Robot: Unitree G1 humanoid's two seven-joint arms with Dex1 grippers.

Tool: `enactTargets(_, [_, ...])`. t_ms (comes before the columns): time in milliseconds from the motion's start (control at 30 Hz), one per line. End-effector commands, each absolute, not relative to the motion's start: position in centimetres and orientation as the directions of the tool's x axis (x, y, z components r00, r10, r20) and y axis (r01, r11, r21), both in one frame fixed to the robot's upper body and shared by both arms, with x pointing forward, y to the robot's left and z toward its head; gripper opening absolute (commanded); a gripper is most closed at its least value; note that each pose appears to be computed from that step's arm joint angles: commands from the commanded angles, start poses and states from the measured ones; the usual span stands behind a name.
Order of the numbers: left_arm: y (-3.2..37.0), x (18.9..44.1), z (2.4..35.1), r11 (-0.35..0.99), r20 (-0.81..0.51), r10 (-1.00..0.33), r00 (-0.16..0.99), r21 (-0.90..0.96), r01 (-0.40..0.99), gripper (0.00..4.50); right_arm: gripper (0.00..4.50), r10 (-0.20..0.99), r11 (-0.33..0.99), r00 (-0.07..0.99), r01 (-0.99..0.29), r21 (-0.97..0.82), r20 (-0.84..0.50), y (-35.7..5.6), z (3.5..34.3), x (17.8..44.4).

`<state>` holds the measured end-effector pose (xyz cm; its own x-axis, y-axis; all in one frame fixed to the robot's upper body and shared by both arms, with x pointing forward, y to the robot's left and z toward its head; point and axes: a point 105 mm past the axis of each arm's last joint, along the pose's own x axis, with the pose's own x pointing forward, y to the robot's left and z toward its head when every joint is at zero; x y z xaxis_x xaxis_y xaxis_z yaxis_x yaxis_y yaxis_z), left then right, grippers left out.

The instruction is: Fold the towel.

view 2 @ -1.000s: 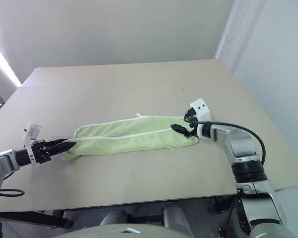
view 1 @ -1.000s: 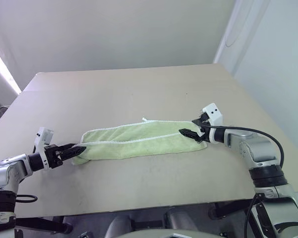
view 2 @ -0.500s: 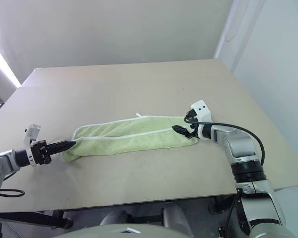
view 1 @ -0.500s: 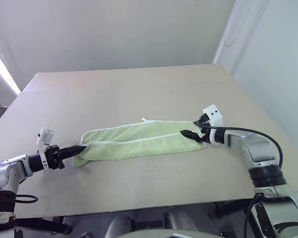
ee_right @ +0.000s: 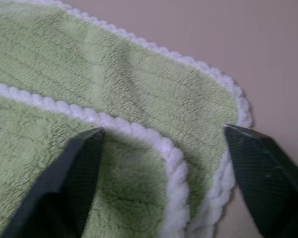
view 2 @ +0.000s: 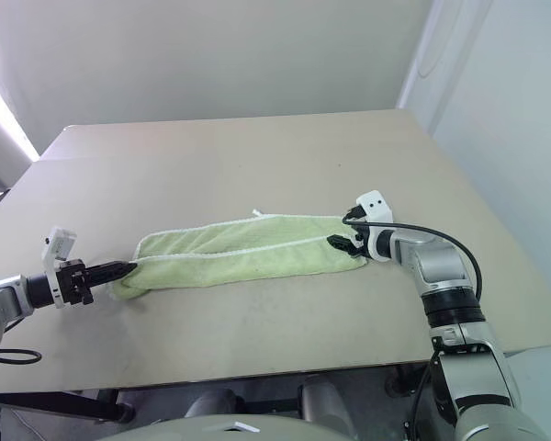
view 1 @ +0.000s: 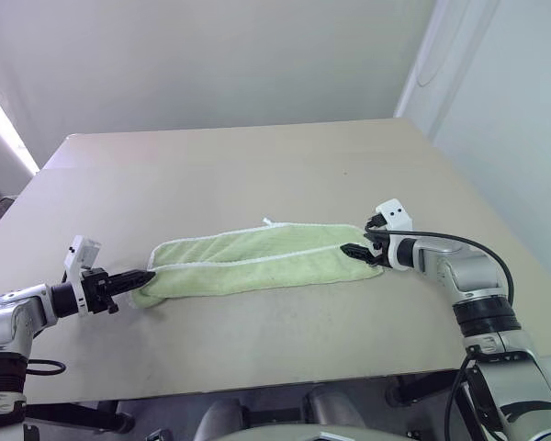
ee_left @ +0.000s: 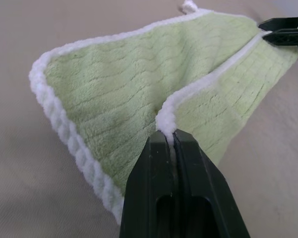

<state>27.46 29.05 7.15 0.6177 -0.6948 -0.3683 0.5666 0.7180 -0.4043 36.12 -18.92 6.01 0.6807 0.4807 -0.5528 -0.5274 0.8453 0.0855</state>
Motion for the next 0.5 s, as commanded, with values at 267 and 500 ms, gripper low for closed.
enactTargets(267, [29.1,28.3,8.2,0.725,-0.359,-0.688,0.63,-0.351,0.592,0.0,3.22,0.497,0.829,0.69,-0.557,0.052,-0.526,-18.9,7.6,35.6])
enactTargets(500, [28.9,28.4,7.9,0.725,-0.367,-0.689,0.625,-0.35,0.593,0.0,2.62,0.496,0.827,0.686,-0.56,0.048,-0.532,-18.9,7.4,35.2])
